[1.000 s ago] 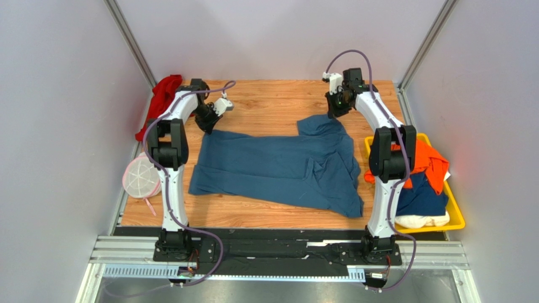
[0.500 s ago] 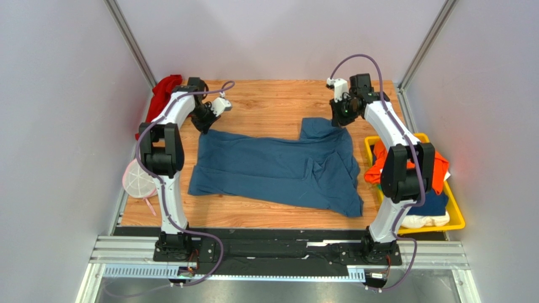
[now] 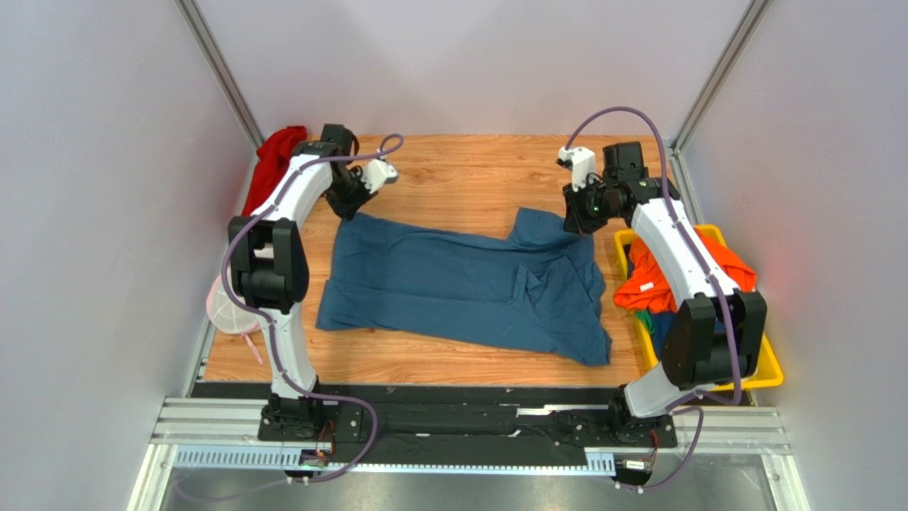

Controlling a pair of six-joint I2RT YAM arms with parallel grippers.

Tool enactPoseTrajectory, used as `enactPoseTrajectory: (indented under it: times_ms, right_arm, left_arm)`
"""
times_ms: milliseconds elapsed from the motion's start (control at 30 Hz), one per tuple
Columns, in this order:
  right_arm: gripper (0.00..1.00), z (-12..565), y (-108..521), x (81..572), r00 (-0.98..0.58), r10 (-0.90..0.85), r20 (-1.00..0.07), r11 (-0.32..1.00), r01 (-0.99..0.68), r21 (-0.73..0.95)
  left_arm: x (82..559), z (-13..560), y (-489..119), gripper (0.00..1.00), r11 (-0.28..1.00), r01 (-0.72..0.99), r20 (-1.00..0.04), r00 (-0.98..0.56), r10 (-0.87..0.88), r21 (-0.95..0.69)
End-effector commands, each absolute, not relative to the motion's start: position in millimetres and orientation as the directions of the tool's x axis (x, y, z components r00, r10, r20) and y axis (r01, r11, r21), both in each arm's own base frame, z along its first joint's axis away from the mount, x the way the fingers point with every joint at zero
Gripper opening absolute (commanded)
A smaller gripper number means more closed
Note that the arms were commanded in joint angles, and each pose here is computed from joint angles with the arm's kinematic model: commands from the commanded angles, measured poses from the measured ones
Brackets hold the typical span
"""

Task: Fold and stack the t-shirts
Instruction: Grap the side of the flattened tshirt furthest away from the robot with both arms, then fold the other side of the tshirt into a rectangle

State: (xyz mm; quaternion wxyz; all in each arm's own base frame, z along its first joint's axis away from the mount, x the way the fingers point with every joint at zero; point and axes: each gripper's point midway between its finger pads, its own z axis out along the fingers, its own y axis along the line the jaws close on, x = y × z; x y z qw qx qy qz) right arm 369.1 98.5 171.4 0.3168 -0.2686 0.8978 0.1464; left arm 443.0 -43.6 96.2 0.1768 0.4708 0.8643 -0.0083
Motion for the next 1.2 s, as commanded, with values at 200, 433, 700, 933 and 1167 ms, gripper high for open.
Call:
enactPoseTrajectory:
  times_ms: [200, 433, 700, 933, 1167]
  right_arm:
    - [0.00, 175.7, 104.7, 320.8, -0.632, -0.413, -0.656, 0.769, -0.627, 0.120]
    - [0.00, 166.2, 105.5, 294.9, -0.645, -0.419, -0.640, 0.757, -0.637, 0.147]
    - [0.00, 165.2, 103.9, 273.6, -0.648, -0.420, -0.635, 0.751, -0.641, 0.157]
    - [0.00, 173.7, 102.2, 270.9, -0.634, -0.421, -0.649, 0.754, -0.642, 0.139]
    - [0.00, 189.1, 100.3, 280.7, -0.614, -0.433, -0.661, 0.756, -0.646, 0.105]
  left_arm:
    - [422.0, 129.3, -45.8, 0.00, 0.568, 0.797, -0.338, -0.487, 0.806, 0.206]
    - [403.3, 135.6, -40.7, 0.00, 0.558, 0.799, -0.323, -0.479, 0.816, 0.225]
    - [391.0, 141.9, -35.6, 0.00, 0.546, 0.801, -0.311, -0.468, 0.827, 0.245]
    - [393.2, 143.9, -33.5, 0.00, 0.542, 0.800, -0.304, -0.465, 0.831, 0.257]
    - [397.8, 143.1, -30.3, 0.00, 0.536, 0.800, -0.287, -0.464, 0.838, 0.271]
